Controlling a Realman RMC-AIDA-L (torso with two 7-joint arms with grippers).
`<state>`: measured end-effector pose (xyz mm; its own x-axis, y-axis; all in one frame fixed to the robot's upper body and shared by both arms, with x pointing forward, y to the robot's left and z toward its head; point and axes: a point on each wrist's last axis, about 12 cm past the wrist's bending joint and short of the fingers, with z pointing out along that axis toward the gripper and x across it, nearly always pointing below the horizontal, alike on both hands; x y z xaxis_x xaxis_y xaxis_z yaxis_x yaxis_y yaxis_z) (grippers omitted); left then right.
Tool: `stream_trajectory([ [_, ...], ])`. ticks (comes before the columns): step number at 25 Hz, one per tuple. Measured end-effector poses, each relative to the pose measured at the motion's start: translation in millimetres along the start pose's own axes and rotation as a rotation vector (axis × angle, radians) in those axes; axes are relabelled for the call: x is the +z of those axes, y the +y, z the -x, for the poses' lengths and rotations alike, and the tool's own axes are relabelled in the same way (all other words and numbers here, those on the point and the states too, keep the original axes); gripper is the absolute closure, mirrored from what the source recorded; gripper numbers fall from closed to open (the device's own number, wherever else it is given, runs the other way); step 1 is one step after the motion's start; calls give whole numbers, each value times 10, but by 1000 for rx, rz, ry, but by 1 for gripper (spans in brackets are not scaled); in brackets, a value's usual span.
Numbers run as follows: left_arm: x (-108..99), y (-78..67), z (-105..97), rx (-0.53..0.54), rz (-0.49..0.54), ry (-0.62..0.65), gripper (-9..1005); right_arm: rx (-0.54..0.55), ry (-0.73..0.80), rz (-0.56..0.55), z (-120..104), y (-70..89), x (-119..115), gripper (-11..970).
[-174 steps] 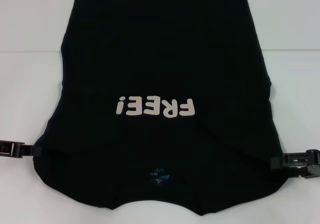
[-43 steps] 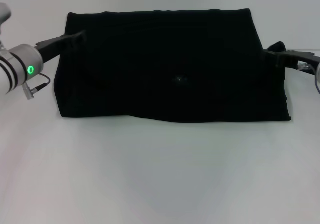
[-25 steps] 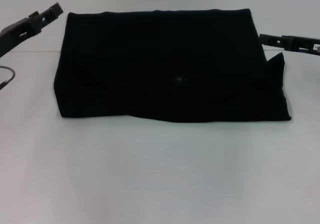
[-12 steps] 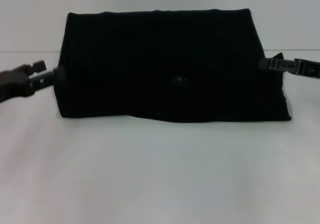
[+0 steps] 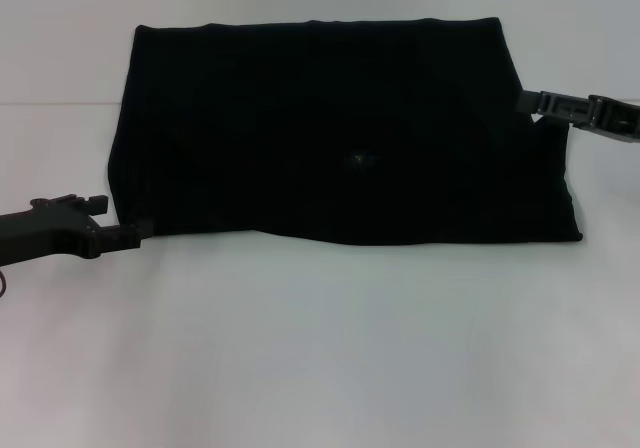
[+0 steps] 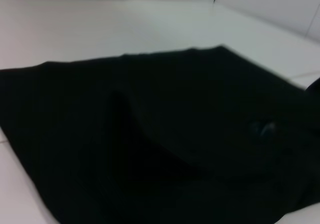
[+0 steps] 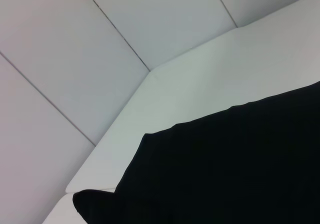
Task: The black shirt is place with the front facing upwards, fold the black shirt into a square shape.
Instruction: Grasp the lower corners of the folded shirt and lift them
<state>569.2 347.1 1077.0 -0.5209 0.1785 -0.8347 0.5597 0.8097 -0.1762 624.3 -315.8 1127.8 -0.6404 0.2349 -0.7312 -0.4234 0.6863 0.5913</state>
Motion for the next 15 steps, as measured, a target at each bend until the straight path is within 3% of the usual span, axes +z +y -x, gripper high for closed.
stream_trajectory([
  [6, 213, -4, 39, 79, 73, 74, 136, 13, -8, -11, -18, -11, 27, 71],
  [15, 340, 9, 72, 81, 99, 126, 136, 23, -12, -20, -52, -19, 46, 73],
])
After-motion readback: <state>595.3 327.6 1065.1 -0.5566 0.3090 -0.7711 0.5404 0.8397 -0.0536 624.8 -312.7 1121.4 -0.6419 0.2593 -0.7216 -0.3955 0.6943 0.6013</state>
